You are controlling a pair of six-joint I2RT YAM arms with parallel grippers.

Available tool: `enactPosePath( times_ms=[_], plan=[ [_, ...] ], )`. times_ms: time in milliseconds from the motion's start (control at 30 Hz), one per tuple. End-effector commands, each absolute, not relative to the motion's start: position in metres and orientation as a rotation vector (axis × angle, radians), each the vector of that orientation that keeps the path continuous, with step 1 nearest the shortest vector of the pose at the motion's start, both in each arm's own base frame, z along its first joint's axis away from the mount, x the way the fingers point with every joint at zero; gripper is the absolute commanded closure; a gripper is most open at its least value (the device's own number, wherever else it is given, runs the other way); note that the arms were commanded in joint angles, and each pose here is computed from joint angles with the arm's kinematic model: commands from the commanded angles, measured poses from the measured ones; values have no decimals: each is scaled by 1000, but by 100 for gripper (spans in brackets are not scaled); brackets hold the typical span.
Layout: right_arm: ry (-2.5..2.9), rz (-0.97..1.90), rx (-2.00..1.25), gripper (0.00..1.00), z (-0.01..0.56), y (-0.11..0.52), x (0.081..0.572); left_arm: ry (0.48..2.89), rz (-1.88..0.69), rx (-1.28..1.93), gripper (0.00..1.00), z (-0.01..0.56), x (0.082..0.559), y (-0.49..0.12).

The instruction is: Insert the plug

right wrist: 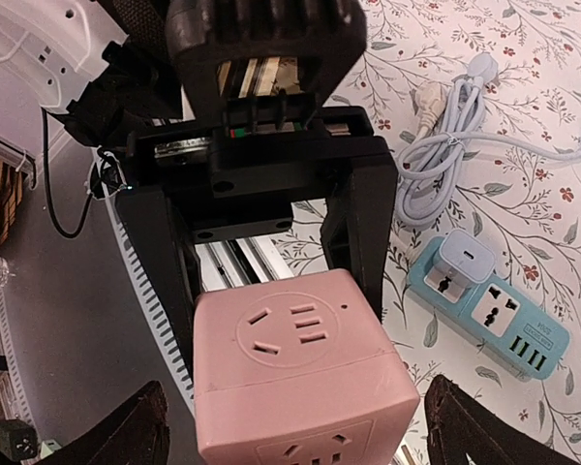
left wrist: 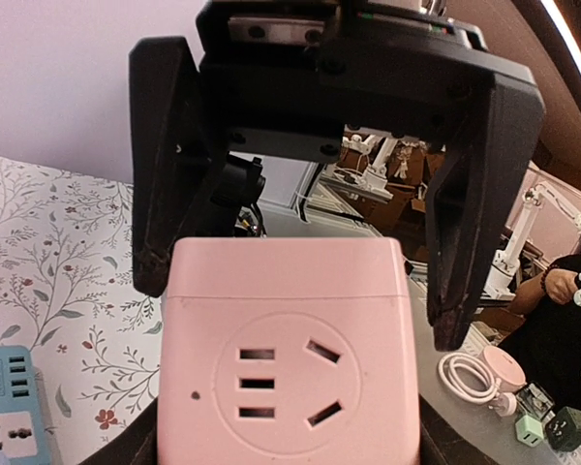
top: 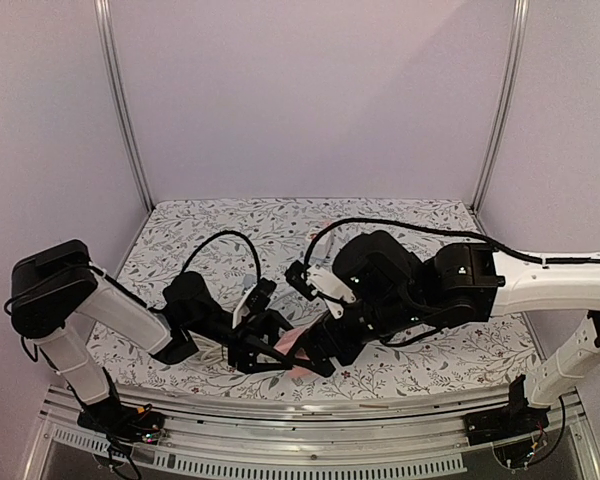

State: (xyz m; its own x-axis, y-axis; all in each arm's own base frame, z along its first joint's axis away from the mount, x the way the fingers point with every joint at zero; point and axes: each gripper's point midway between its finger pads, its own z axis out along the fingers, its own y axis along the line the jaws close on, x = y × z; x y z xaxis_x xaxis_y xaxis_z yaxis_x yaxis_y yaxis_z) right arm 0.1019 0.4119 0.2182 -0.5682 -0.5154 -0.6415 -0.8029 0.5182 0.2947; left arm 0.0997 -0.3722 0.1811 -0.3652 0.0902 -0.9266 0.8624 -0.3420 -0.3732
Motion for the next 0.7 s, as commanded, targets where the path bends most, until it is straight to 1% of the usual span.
enactPosePath(
  times_ms=[0, 167, 467, 667],
  plan=[
    [2284, 848, -1077, 10, 215, 414, 95, 1034, -1699, 1244, 100, 230, 91, -364],
    [2275, 892, -1086, 13, 218, 418, 91, 1029, -1695, 1236, 100, 232, 90, -363],
    [2271, 922, -1101, 30, 217, 422, 88, 1029, -1687, 1225, 100, 233, 91, -362],
    [2266, 942, -1102, 35, 219, 423, 86, 1034, -1679, 1214, 100, 233, 93, -362]
  ],
)
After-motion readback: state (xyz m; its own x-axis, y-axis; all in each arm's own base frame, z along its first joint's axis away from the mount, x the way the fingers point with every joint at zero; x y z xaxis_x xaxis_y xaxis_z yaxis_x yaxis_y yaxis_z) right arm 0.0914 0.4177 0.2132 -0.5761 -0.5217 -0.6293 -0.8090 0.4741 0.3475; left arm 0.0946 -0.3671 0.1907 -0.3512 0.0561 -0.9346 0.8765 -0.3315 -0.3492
